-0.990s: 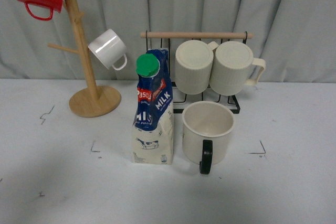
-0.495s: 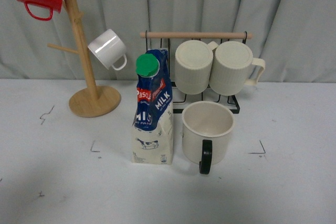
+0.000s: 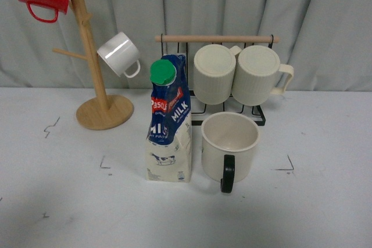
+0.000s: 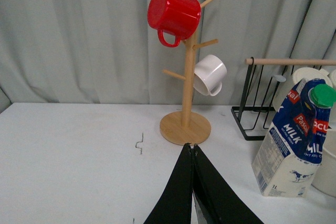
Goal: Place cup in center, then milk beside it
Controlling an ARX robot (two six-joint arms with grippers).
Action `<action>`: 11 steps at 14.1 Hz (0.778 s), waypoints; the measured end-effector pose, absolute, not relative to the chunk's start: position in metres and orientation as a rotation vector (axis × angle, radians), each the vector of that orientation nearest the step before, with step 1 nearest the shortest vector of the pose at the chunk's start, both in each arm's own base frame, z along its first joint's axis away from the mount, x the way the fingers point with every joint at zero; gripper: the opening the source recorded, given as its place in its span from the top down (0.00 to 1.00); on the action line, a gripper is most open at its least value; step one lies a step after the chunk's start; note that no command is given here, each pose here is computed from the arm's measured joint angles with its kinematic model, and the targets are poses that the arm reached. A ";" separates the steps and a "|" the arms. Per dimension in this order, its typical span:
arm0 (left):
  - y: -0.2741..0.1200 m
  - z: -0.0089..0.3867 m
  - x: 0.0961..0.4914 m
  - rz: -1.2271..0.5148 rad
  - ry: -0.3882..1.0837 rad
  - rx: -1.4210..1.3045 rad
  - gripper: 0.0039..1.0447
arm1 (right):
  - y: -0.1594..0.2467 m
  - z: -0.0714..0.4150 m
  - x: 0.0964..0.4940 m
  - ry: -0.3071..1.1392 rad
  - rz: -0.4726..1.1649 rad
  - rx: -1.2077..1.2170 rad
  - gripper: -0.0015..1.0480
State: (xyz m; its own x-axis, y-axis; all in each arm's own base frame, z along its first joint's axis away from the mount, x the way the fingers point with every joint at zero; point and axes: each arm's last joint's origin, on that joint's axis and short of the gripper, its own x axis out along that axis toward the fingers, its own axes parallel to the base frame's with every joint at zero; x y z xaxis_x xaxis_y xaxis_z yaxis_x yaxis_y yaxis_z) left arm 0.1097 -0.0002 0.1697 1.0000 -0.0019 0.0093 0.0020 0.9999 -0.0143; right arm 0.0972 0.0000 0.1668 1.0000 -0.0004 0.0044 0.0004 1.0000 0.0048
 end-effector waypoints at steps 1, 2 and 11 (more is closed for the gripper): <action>0.000 0.170 0.108 -0.002 -0.013 -0.014 0.99 | 0.000 0.167 0.097 -0.004 0.000 0.005 0.06; 0.000 0.166 0.104 -0.001 0.024 -0.014 0.99 | 0.000 0.167 0.097 -0.004 0.000 0.005 0.06; 0.000 0.167 0.097 -0.002 -0.003 -0.014 0.27 | 0.000 0.167 0.097 -0.004 0.000 0.005 0.06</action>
State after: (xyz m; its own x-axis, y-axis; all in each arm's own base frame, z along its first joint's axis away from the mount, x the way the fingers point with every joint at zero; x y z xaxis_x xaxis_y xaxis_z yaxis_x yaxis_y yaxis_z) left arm 0.0973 -0.0002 0.1666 1.0000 -0.0019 0.0029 0.0019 0.9999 -0.0143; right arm 0.0972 0.0000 0.1668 1.0000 -0.0004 0.0044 0.0004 1.0000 0.0048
